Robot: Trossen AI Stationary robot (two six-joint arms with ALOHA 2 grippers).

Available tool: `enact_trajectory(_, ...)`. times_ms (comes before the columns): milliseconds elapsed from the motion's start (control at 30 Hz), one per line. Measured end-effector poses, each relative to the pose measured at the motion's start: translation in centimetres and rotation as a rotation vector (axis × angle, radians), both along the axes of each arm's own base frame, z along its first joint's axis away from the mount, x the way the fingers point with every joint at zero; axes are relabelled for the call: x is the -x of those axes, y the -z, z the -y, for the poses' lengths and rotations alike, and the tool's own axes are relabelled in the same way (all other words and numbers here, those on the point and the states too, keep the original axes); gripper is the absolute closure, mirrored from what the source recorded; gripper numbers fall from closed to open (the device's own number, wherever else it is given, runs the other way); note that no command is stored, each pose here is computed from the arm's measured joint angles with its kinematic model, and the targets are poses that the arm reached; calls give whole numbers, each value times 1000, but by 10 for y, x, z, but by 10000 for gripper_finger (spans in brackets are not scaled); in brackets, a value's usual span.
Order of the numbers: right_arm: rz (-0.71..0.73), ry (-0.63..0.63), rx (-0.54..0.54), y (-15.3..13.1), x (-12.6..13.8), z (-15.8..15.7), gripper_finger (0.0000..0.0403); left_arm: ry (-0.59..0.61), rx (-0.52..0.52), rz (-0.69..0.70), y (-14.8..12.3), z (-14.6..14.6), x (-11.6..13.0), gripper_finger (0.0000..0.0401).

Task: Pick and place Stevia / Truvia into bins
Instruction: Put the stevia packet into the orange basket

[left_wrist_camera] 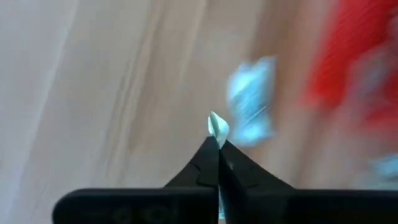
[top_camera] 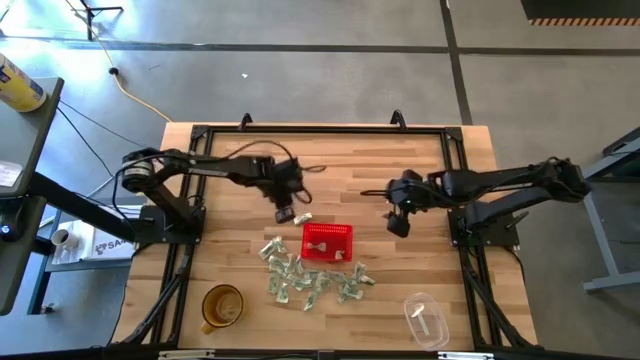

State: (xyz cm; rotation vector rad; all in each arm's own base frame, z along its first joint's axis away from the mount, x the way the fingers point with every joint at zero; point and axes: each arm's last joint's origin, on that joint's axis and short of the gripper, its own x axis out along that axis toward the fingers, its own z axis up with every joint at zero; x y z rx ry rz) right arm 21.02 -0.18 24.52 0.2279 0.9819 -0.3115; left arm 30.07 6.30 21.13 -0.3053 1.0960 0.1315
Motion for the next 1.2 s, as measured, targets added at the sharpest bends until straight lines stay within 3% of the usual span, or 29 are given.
enact_trajectory(167, 32, -35, 6, -7, 6, 1, 107, 160, 148, 202, -61, 28, -26, 379)
enact_trajectory(267, 29, -72, -3, -7, 6, 2, 107, 231, 195, 285, -72, 52, -44, 361)
enact_trajectory(567, 28, -178, -28, -4, 0, 7, 107, 126, 186, 44, 4, 93, -79, 267)
enact_trajectory(667, 22, -188, -40, -3, 0, 7, 107, 94, 77, 15, -13, 93, -80, 236)
enact_trajectory(800, 19, -188, -36, -3, 0, 7, 107, -19, -214, -117, -58, 72, -57, 199)
enact_trajectory(867, 15, -179, -36, -3, 0, 7, 107, -58, -293, -168, -65, 54, -43, 185)
enact_trajectory(933, 16, -164, -30, -3, 0, 7, 107, -71, -222, -229, -49, 36, -30, 175)
enact_trajectory(1067, 13, -123, -41, -3, 1, 8, 107, -53, -19, -207, 1, 20, -18, 168)
enact_trajectory(1200, 6, -91, -67, -2, 2, 7, 107, 55, -46, -101, 21, 35, -18, 168)
